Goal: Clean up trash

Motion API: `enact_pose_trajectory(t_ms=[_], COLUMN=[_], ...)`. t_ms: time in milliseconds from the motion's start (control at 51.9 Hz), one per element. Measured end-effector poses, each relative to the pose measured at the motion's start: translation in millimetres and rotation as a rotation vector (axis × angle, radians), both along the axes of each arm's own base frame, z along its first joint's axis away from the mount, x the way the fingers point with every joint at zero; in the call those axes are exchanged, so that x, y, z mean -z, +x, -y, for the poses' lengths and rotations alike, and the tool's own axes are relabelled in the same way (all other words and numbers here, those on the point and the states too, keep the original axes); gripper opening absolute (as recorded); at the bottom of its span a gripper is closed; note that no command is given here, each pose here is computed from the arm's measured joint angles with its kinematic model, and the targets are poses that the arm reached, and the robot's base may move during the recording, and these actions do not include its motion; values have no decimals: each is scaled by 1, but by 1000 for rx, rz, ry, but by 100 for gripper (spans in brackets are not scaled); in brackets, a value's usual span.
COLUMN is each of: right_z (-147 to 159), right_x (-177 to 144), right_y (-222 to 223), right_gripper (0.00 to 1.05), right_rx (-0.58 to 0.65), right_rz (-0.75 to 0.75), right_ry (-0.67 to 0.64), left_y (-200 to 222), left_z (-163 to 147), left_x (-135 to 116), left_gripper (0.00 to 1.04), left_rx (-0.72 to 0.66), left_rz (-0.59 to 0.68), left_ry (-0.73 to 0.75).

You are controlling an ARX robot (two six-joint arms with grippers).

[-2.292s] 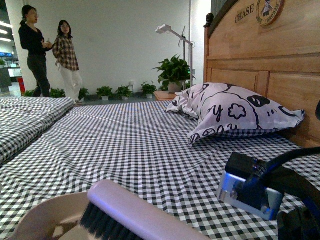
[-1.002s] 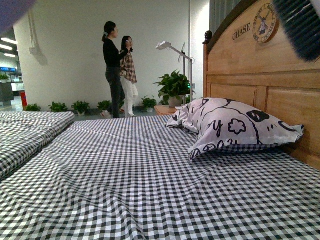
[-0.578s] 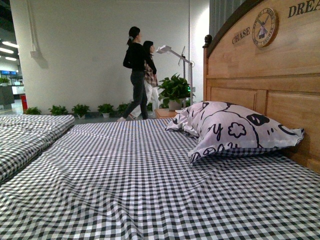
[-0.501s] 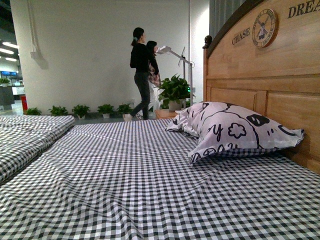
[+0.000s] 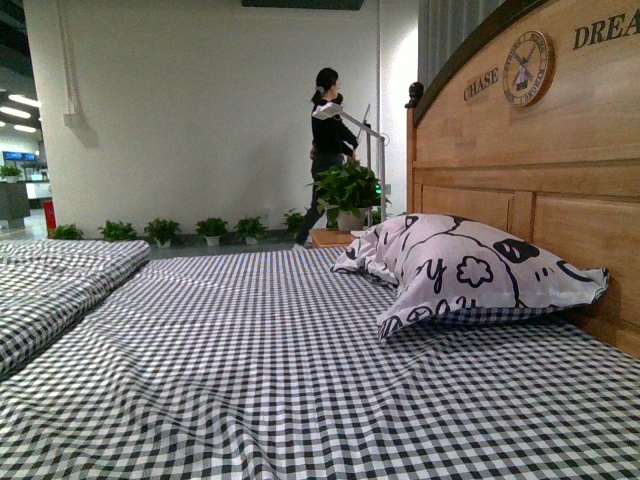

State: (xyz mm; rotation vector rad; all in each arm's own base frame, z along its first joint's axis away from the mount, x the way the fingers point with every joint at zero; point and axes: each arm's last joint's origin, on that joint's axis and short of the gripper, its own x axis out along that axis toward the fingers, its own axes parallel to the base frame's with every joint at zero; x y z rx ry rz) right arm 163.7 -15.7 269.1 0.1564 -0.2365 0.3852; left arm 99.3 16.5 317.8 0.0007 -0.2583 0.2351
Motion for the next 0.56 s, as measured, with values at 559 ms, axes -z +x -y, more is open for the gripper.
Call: enact_pose_trajectory(t_ms=[559], right_z=[0], right_x=[0], right_y=[0], right_gripper=[18], right_rx=[0], right_rz=[1], right_ry=[0], left_y=[0], left_z=[0], left_x=[0], left_gripper=[27], left_rx=[1], left_rz=[1], left_ry=[-2])
